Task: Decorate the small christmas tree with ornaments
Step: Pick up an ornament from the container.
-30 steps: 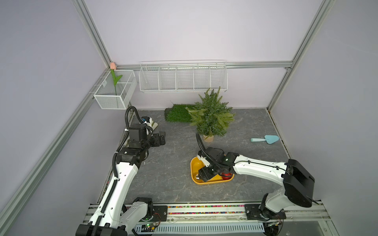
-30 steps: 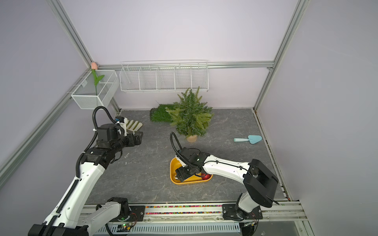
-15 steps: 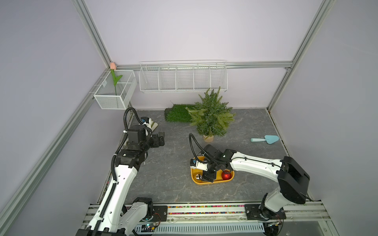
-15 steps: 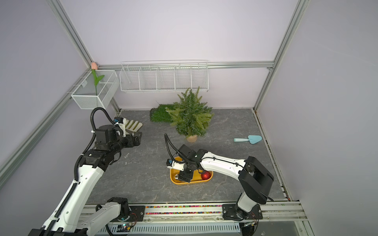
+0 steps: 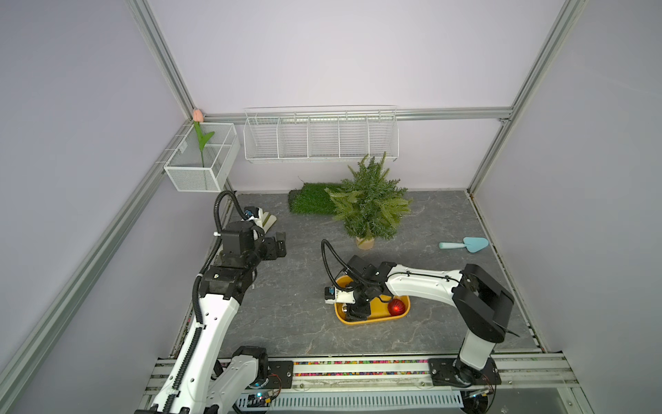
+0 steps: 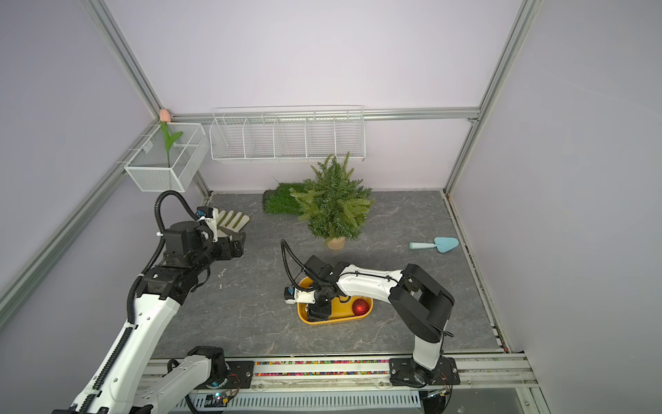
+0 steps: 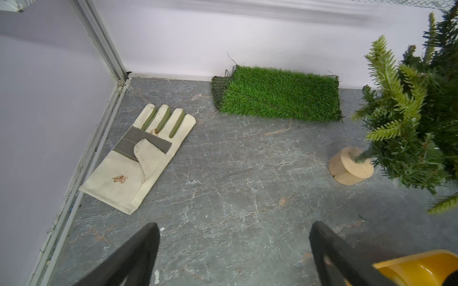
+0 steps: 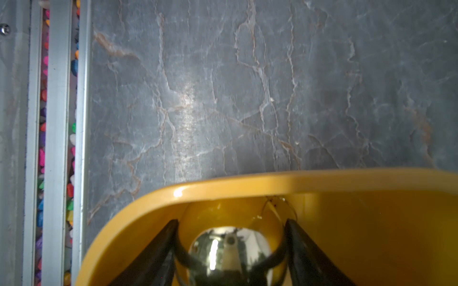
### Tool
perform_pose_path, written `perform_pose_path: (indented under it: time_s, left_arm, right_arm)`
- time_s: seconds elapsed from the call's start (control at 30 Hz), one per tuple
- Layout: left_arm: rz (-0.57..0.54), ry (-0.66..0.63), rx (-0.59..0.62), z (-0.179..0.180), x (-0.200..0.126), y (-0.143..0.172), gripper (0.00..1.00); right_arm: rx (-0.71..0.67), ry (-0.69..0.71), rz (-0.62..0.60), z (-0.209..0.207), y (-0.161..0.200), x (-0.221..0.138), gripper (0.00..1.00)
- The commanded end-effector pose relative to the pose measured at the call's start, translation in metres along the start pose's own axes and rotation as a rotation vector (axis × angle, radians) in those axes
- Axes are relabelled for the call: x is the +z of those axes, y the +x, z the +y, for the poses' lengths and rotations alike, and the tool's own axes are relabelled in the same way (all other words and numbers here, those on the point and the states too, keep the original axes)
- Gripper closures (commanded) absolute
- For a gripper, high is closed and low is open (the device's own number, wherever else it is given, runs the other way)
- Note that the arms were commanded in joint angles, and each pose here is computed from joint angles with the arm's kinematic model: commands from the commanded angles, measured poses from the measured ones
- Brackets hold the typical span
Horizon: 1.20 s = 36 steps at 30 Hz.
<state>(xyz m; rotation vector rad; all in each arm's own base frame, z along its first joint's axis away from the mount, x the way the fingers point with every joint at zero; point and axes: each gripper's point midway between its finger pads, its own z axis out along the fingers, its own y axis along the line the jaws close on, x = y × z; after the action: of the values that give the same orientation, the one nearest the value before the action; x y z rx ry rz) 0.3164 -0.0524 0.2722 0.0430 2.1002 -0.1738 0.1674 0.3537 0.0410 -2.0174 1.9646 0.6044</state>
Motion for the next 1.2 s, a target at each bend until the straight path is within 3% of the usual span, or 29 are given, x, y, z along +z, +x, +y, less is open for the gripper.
perform_pose_path:
  time_s: [0.0, 0.27, 0.5, 0.73, 0.9, 1.03, 1.17]
  left_arm:
    - [-0.003, -0.020, 0.007, 0.004, -0.002, 0.002, 0.04]
    - [-0.008, -0.013, -0.008, 0.002, -0.003, -0.001, 0.05]
    - [-0.069, 0.051, -0.047, -0.010, -0.013, -0.021, 0.06]
    - [-0.215, 0.257, 0.020, -0.070, -0.031, -0.056, 0.07]
    - [-0.249, 0.509, 0.180, -0.142, -0.048, -0.070, 0.09]
    - [-0.223, 0.891, 0.275, -0.205, -0.082, -0.068, 0.13]
    - [-0.201, 1.146, 0.380, -0.250, -0.120, -0.053, 0.14]
  right_arm:
    - [-0.011, -0.025, -0.059, 0.001, -0.010, -0.005, 0.33]
    - [0.052, 0.022, -0.104, -0.006, -0.014, -0.031, 0.43]
    - [0.061, 0.079, -0.190, -0.003, -0.016, -0.081, 0.44]
    - [-0.042, 0.244, -0.271, -0.002, -0.017, -0.144, 0.45]
    - [-0.170, 0.340, -0.273, 0.009, -0.014, -0.184, 0.54]
    - [-0.315, 0.460, -0.266, 0.015, -0.009, -0.211, 0.53]
    - [-0.417, 0.590, -0.335, 0.021, -0.017, -0.243, 0.53]
